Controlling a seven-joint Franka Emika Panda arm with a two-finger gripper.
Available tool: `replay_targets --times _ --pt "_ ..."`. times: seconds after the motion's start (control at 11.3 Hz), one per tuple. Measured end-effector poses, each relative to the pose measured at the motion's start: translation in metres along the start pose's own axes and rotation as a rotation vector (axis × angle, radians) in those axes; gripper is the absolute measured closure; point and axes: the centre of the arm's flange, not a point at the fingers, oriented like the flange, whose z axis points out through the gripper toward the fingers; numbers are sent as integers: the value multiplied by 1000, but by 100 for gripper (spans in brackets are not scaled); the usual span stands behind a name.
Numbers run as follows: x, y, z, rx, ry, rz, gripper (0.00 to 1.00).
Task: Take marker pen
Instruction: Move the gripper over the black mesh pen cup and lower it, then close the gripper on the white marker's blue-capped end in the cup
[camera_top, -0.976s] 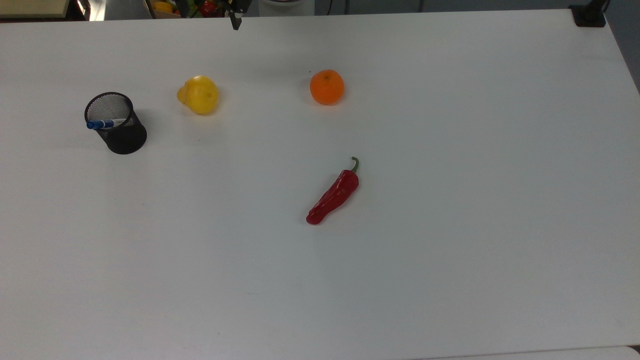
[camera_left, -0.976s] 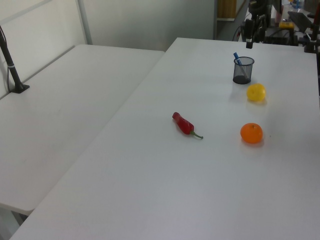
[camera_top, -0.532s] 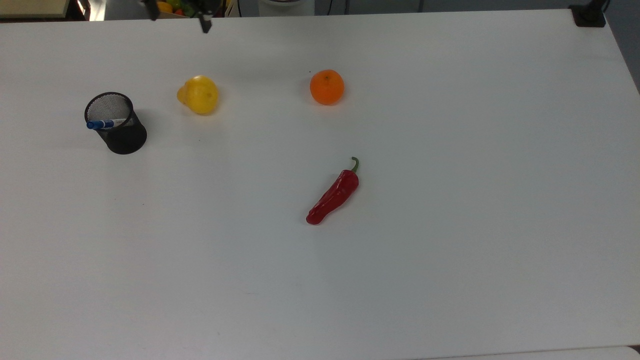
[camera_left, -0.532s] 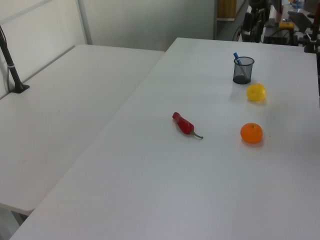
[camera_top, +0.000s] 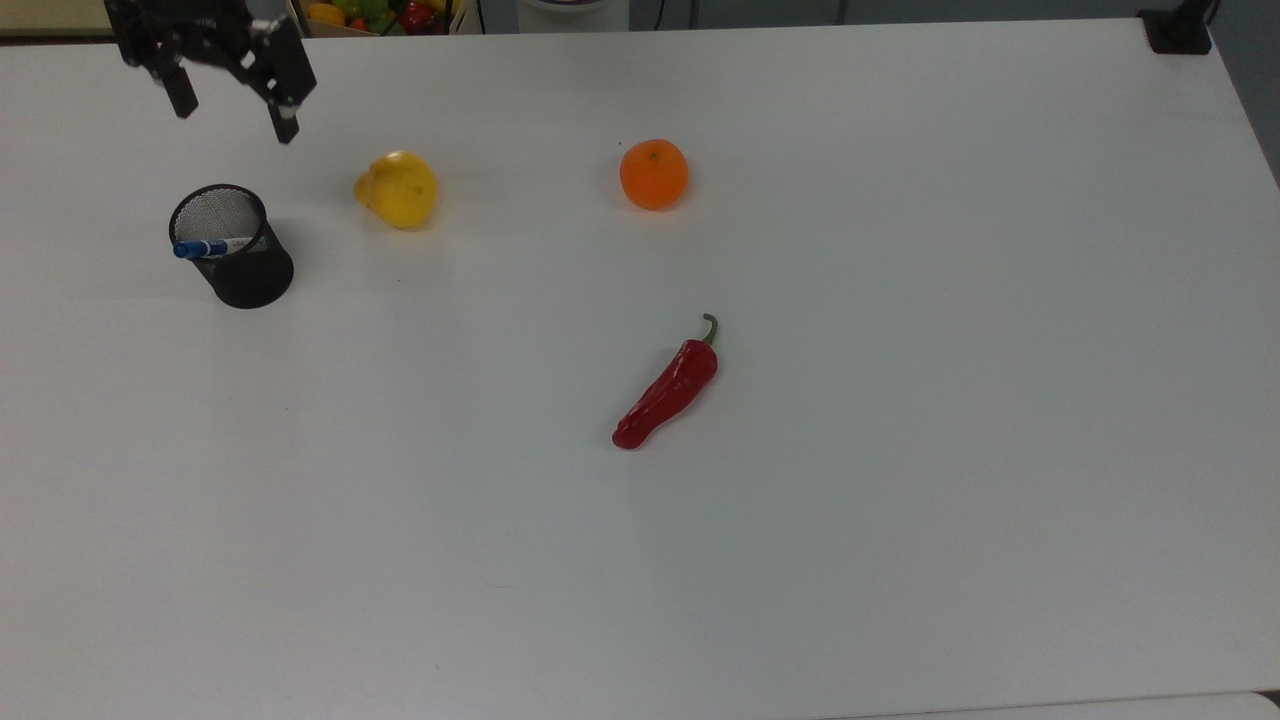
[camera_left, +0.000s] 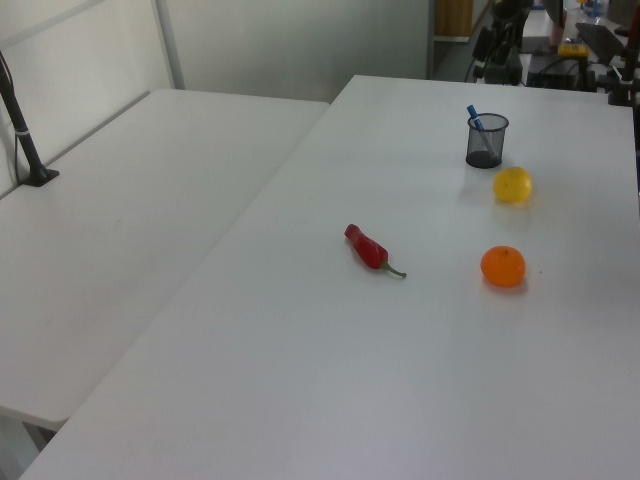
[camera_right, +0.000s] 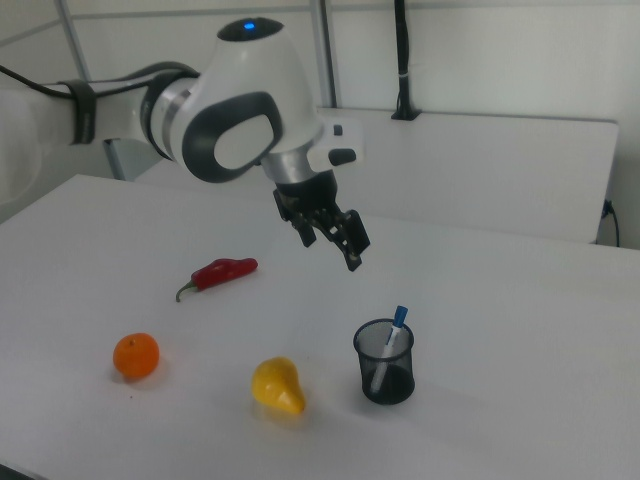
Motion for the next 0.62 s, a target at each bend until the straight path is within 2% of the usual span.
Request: replay_targets --times 0.18,0.35,0.62 --pt "8 2 37 -23 -9 2 0" --pt "16 19 68 -56 21 23 3" --pt "25 52 83 -88 36 66 20"
